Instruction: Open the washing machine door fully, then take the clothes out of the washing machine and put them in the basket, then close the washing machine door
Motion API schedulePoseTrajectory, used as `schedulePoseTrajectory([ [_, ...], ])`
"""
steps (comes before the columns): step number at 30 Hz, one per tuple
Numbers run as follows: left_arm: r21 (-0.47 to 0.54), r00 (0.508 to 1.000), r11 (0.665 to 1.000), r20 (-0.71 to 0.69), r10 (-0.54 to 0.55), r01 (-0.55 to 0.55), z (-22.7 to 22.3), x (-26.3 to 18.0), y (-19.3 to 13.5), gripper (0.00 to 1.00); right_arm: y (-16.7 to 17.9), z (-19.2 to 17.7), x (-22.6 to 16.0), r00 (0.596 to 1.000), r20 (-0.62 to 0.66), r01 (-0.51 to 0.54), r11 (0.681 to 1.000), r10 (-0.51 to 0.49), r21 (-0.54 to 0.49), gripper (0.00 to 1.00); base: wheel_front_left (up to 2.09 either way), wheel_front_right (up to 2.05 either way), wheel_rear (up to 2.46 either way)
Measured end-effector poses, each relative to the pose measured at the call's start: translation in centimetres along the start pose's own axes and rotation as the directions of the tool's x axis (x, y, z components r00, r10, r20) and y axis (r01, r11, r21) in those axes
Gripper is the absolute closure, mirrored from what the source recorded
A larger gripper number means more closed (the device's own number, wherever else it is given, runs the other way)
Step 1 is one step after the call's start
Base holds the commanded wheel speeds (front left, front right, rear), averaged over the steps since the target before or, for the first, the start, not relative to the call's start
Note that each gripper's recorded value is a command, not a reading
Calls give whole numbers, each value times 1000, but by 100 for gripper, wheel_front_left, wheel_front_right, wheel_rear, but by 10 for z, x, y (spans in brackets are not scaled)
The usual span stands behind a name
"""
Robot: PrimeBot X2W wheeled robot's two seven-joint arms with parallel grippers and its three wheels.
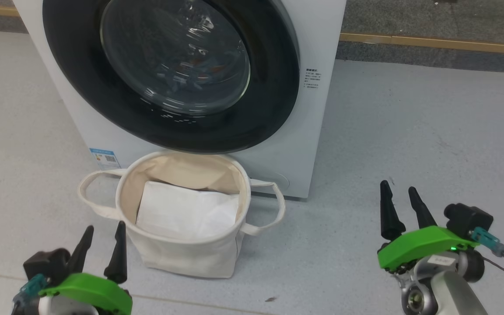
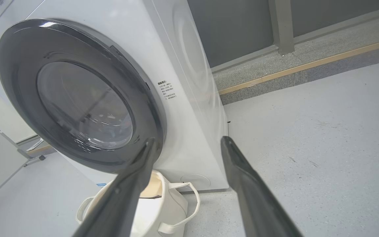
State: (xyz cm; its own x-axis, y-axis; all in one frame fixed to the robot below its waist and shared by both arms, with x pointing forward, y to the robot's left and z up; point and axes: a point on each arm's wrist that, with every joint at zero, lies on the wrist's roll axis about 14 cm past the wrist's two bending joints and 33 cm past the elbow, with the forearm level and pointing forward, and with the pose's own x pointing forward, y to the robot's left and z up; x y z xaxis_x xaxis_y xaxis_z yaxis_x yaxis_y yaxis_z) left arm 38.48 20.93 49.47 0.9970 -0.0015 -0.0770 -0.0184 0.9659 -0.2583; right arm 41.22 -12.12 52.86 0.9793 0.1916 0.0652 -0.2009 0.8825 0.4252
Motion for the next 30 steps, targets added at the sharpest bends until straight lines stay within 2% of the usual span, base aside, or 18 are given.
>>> schedulePoseTrajectory([
  [6, 101, 999, 995, 42, -22, 18, 12, 5, -3, 0, 9, 2, 3, 999, 11, -32, 996, 33, -84, 0, 0, 0, 0],
  [18, 175, 992, 985, 126, -28, 6, 36, 10, -3, 0, 22, 14, 8, 995, 50, -75, 974, 87, -212, 0, 0, 0, 0],
  [30, 281, 981, 959, 173, -83, 31, 49, 13, -10, 0, 31, 20, 11, 988, 75, -100, 939, 132, -328, 0, 0, 0, 0],
])
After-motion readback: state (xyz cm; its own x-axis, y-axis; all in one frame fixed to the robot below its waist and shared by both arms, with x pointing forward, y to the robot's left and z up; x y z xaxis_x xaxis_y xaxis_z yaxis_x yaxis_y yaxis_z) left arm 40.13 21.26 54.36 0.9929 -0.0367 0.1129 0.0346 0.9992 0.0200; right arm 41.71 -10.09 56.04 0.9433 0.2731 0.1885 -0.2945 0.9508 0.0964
